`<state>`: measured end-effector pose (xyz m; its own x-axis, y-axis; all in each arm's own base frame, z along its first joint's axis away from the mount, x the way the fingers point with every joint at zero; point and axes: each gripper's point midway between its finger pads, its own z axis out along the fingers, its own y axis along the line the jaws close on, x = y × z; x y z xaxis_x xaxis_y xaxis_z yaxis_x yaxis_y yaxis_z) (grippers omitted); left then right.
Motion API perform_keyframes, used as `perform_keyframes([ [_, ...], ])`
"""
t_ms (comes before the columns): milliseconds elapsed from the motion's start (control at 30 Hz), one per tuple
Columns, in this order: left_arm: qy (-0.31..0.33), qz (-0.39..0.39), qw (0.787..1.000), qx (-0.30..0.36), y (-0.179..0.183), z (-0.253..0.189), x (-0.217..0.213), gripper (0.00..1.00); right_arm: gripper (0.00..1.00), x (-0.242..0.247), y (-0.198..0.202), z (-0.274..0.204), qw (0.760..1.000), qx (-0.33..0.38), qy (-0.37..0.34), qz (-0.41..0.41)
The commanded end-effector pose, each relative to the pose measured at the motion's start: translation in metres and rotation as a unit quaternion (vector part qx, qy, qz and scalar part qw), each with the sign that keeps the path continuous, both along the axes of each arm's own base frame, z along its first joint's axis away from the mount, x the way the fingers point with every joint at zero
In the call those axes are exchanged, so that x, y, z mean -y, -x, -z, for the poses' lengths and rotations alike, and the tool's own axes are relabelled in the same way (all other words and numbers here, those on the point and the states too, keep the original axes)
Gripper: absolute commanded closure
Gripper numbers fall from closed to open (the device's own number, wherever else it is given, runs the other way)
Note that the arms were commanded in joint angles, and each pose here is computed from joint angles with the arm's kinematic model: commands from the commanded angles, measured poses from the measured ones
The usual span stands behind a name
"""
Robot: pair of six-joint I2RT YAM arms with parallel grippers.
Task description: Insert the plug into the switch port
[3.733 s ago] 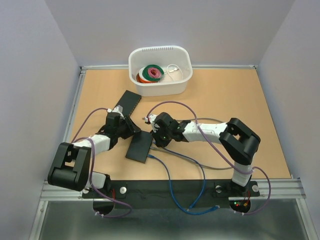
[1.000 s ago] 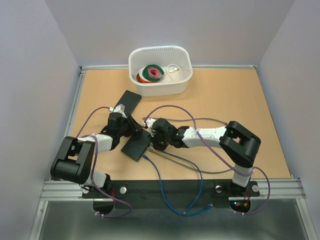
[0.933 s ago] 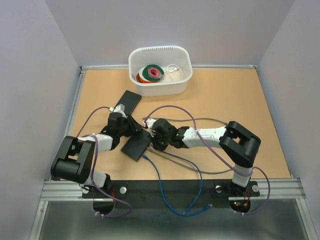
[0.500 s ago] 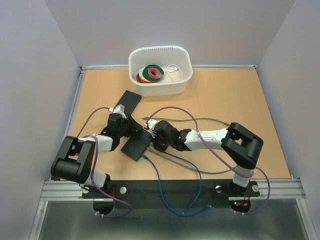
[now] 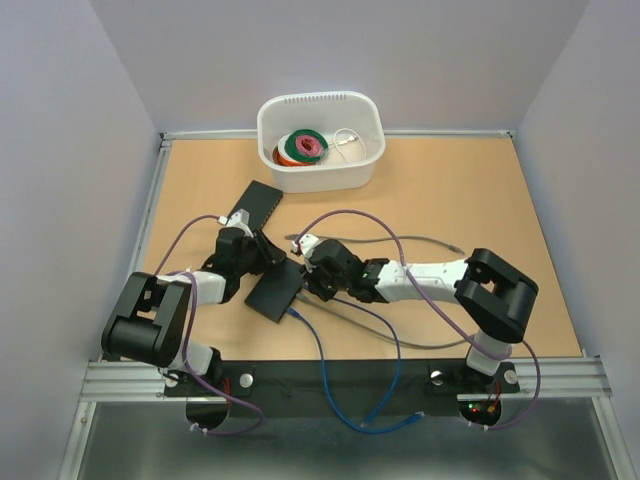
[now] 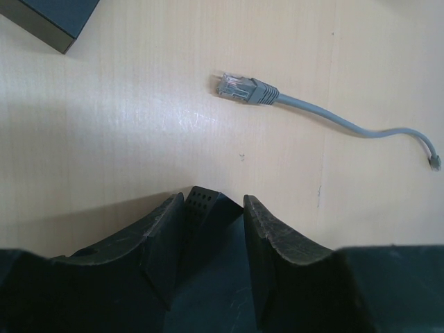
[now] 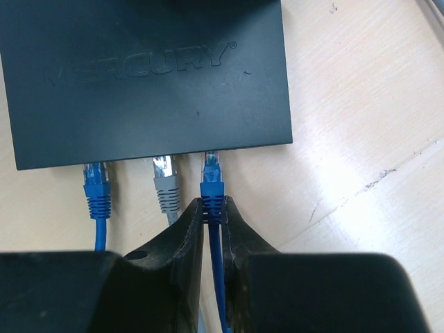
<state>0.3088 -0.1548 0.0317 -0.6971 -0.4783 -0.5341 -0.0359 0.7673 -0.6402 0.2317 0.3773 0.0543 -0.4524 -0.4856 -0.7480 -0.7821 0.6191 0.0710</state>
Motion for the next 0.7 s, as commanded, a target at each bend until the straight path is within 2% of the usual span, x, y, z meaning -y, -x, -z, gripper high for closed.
perform_keyframes([
  [0,0.01,0.046,0.997,-0.063,0.038,0.022,0.014,0.51,0.99,-0.033,-0.025,-0.049,0.992,0.066,-0.107,0.018],
  [367,0.015,0.056,0.995,-0.075,0.047,0.026,0.018,0.51,0.99,-0.035,-0.022,-0.014,0.993,0.047,-0.11,0.021],
  [667,0.012,0.07,0.993,-0.096,0.058,0.035,0.031,0.51,1.0,-0.042,-0.031,-0.025,0.99,0.071,-0.124,0.023],
])
